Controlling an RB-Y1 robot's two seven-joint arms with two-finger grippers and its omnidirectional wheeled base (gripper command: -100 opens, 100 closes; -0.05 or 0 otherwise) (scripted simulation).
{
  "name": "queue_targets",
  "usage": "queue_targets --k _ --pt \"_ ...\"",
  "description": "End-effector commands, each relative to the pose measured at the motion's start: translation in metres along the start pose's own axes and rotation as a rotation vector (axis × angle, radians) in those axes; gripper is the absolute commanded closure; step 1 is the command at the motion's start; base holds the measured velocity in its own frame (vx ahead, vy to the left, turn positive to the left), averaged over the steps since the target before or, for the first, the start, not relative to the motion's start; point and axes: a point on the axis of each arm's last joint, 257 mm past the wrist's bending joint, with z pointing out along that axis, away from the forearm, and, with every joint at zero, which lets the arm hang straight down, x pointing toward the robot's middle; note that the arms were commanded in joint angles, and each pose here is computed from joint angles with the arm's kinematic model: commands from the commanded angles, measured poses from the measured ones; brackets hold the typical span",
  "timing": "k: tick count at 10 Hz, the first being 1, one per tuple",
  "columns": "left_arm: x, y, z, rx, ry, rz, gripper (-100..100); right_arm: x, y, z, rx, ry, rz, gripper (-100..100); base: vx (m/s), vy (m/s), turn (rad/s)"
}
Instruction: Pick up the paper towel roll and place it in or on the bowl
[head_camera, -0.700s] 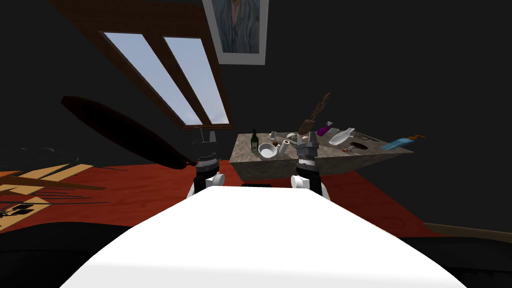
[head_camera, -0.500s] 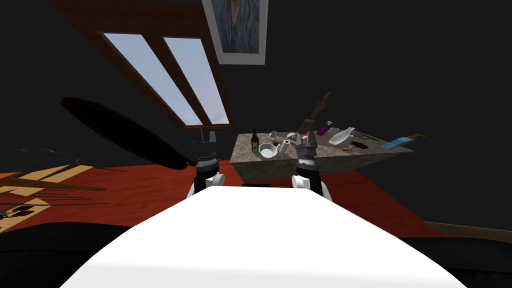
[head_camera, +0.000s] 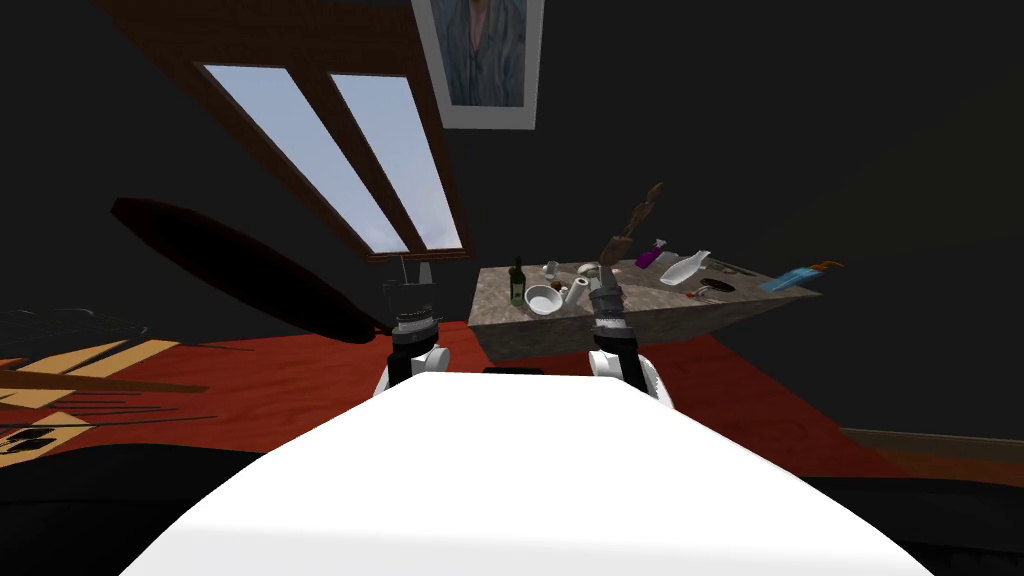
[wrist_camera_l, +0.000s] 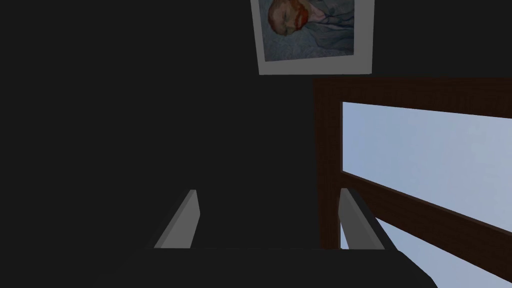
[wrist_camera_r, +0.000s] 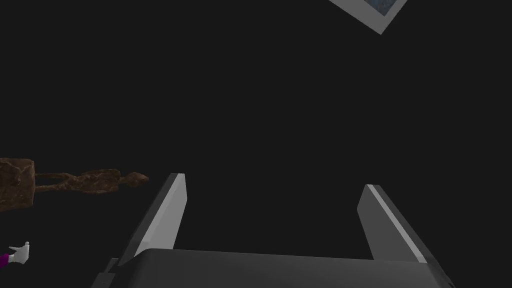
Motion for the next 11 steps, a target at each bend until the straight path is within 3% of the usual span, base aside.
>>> queue_targets --k 1,3,10,11 --pt "0.0 0.0 0.0 0.0 0.0 0.0 0 0.0 -0.003 0.0 0.001 0.014 -0.044 -100 -0.013 0.108 -0.019" --pt "0.0 0.0 0.0 0.0 0.0 0.0 0 0.002 -0.02 0.001 0.008 0.051 -0.153 -100 -0.02 0.127 -0.054" --pt "0.0 0.0 0.0 0.0 0.0 0.0 0 0.0 -0.051 0.005 0.021 0.095 -0.368 -100 -0.013 0.104 -0.036" --pt "0.0 0.0 0.0 0.0 0.0 0.0 0 -0.002 -0.062 0.007 0.026 0.107 -0.433 -100 -0.01 0.112 -0.051"
